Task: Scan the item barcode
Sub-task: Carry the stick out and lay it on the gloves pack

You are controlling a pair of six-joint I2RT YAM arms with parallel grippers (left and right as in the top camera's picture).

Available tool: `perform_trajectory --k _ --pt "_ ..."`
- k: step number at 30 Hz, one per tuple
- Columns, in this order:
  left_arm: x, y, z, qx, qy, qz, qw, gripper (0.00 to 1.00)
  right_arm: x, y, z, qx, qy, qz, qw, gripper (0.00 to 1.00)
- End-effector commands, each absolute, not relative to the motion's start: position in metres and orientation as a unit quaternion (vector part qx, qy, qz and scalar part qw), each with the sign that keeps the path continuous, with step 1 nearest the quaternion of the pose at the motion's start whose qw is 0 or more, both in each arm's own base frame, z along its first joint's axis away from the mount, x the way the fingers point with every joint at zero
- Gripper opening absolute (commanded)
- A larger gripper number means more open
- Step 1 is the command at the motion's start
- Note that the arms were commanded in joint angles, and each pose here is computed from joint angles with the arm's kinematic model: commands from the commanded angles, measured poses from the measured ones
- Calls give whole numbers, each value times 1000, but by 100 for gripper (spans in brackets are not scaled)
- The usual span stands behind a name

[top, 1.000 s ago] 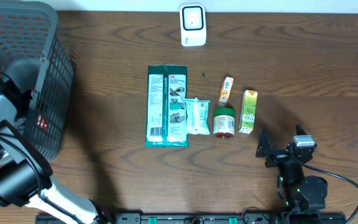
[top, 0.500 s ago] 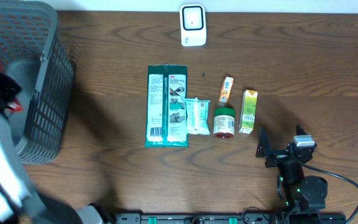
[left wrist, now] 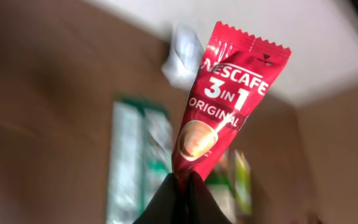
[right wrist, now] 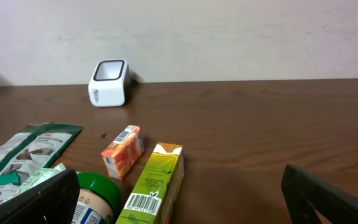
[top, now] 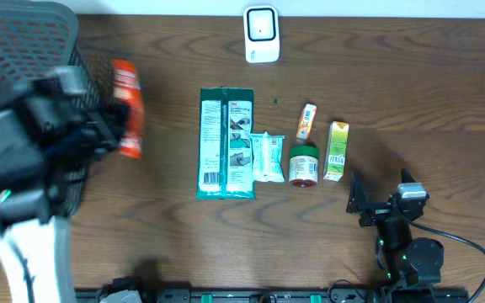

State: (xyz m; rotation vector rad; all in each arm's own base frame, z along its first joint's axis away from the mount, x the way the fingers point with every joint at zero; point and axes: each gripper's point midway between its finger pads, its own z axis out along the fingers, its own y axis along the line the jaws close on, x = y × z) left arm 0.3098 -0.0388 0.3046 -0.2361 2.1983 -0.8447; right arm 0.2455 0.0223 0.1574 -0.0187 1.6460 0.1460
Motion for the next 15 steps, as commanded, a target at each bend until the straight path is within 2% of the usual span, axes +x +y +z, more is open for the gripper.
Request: perform_trajectory --k 1,6,15 --pt "301 -112 262 -10 871 -415 261 8 245 25 157 -7 733 73 676 99" --pt "311 -178 211 55 881 -438 169 7 245 25 157 -7 733 73 676 99" --pt "346 -223 143 15 861 -504 66 7 245 25 157 -7 733 73 676 99"
